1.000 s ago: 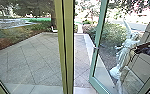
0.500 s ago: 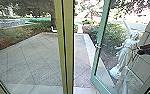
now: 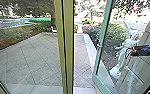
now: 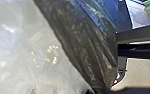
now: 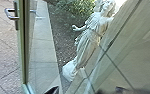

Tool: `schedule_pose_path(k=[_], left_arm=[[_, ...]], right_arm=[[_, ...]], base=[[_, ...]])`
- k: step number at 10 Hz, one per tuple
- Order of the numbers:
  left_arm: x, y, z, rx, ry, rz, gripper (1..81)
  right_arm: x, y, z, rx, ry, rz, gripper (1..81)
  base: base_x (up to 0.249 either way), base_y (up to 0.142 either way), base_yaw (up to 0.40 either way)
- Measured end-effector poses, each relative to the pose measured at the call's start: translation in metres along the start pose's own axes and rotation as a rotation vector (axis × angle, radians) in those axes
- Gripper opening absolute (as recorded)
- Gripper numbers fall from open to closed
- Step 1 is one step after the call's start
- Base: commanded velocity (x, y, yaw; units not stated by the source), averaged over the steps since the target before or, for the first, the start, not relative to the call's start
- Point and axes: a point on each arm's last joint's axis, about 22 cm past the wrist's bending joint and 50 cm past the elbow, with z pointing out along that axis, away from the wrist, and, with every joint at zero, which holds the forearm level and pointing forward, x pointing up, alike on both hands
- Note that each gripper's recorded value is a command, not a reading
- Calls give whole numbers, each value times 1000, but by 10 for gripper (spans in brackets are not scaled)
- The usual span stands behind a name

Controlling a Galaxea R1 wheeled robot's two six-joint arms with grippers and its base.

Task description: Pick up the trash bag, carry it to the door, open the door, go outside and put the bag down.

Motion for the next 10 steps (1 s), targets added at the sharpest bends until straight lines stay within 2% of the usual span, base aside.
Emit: schedule_pose_path(k=[1, 3, 4, 6, 7, 8, 10], left_arm=[[-1, 0, 0, 0, -2, -1, 10], [-1, 0, 0, 1, 0, 0, 10], [0, -1, -1, 2, 2, 0, 10], [0, -3, -1, 4, 2, 1, 10], [1, -2, -1, 2, 4, 2, 10], [0, 0, 0, 0, 3, 6, 10], [0, -2, -1, 2, 4, 7, 10]], right_arm=[[-20, -43, 0, 93, -71, 39, 811], [-80, -89, 3, 194, -205, 65, 811], [-109, -99, 1, 234, -258, 70, 811], [-134, -103, -15, 303, -299, 72, 811], [-149, -97, -25, 328, -316, 70, 811], [-174, -89, -30, 339, -353, 70, 811], [-266, -67, -33, 325, -484, 64, 811]], base=[[0, 0, 0], [0, 0, 0], [0, 0, 0], [0, 0, 0], [0, 0, 0], [0, 0, 0], [0, 0, 0]])
